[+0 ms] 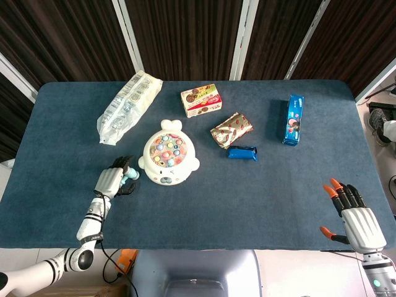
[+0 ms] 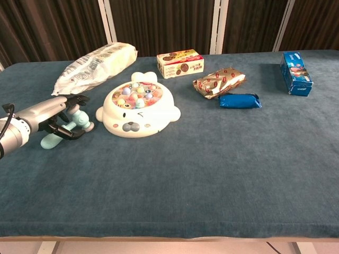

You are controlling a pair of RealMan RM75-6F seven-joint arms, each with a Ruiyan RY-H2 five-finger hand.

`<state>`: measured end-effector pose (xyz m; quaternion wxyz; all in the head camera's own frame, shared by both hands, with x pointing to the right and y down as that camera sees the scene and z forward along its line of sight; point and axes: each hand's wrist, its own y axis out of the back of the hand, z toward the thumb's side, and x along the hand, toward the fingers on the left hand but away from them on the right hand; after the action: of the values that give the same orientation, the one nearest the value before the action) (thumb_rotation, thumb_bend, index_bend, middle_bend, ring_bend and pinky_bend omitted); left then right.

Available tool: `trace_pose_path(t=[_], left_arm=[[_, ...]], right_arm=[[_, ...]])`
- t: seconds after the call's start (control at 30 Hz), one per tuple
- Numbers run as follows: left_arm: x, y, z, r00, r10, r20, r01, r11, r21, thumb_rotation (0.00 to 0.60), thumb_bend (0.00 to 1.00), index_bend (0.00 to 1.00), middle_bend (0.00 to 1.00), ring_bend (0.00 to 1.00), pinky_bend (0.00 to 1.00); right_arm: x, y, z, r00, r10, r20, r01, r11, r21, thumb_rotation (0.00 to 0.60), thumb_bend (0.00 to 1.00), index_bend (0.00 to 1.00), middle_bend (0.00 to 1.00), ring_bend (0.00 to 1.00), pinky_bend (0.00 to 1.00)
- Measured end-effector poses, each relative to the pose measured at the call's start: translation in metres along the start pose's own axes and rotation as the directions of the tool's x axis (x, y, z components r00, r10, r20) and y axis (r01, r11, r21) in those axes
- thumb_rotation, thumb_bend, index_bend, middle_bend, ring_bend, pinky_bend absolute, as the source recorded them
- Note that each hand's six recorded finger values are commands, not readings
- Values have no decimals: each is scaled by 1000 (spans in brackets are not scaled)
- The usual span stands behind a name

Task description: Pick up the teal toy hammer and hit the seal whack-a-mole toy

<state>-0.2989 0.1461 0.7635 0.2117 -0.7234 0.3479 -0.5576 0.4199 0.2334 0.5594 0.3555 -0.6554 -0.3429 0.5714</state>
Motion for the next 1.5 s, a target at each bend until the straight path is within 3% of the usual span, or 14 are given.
trace_pose_path(t=[0.63,0.93,1.13,1.33,1.4,1.5], left_arm=[[-4,13,4,999,42,27,-42,999,-8,533,351,15,65,17,230],[-22,38,9,990,113,82,-111,993,-24,529,348,15,29,0,193],[-73,77,-14,958,254,134,-259,966,25,543,376,0,0,0,87],[-169,97,-54,907,383,173,-396,917,49,599,374,0,0,0,39],[-200,94,-63,906,380,189,-395,917,51,600,371,0,0,0,28],[-215,89,-75,914,355,199,-377,922,90,600,368,0,0,0,28]], right_arm=[[0,0,0,1000,1,1,-1,1000,1,600,313,0,0,0,0],[0,0,0,1000,0,1,0,1000,3,600,313,0,0,0,0],[0,0,-5,1000,0,21,-1,1000,11,600,313,0,0,0,0],[-2,-5,-4,999,10,34,-11,1000,25,600,313,0,0,0,0],[-2,-5,-3,999,12,33,-13,1000,26,600,314,0,0,0,0],[-3,-10,2,999,28,20,-29,999,38,600,313,0,0,0,0]])
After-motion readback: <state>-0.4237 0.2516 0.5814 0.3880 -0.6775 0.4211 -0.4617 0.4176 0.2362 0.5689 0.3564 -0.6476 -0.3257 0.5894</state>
